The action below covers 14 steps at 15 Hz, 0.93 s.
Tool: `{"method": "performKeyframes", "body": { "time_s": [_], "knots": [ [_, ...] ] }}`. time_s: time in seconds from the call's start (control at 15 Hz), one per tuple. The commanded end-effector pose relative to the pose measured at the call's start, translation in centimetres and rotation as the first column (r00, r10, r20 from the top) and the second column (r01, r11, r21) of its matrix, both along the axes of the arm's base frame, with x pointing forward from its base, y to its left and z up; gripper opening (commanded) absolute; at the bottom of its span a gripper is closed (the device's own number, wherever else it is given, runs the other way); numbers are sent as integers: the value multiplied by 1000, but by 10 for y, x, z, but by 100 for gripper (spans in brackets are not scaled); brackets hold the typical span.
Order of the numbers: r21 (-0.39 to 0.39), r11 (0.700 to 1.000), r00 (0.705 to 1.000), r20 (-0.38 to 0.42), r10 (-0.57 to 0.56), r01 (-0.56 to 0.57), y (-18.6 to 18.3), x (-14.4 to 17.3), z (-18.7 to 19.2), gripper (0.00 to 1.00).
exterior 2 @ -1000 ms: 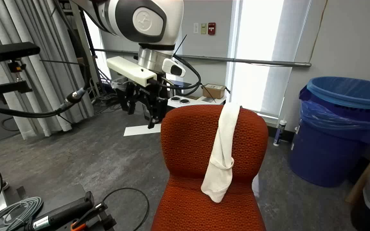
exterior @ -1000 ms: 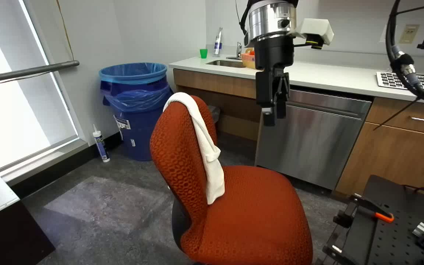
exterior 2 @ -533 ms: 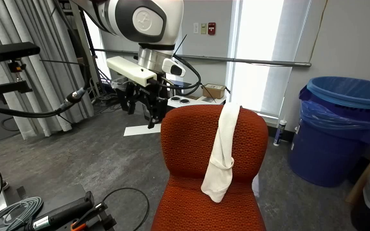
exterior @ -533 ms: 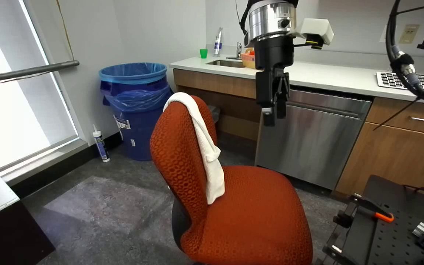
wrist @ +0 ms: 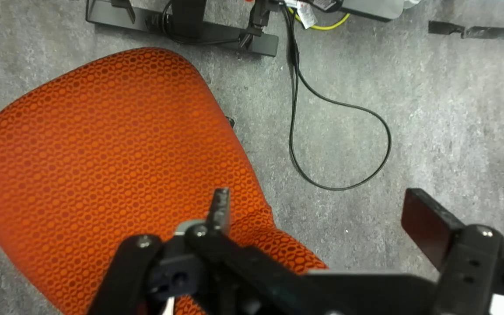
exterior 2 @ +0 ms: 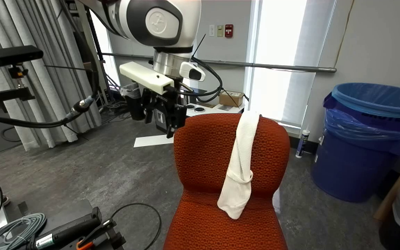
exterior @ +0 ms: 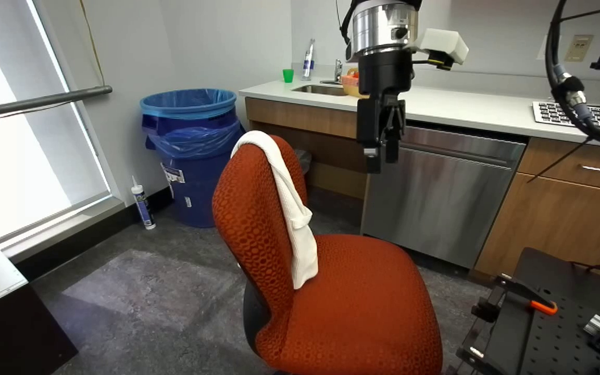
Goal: Pull the white fabric off the chair back
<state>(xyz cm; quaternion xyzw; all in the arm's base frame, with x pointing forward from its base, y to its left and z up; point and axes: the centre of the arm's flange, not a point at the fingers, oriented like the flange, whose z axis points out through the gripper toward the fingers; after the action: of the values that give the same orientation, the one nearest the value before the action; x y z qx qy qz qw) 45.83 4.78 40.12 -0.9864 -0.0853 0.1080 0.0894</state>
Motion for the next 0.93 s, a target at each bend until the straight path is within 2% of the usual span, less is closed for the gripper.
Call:
{"method": "performKeyframes", "body": {
  "time_s": [0.0, 0.4, 0.8, 0.87],
  "knots": [
    [-11, 1000, 995, 96, -6, 7, 0, 28, -10, 100],
    [-71, 996, 958, 285, -29, 52, -6, 86, -33, 100],
    [-169, 981, 912, 411, -21, 98, -63, 161, -22, 100],
    [-182, 978, 905, 425, -17, 103, -58, 171, -29, 100]
  ]
}}
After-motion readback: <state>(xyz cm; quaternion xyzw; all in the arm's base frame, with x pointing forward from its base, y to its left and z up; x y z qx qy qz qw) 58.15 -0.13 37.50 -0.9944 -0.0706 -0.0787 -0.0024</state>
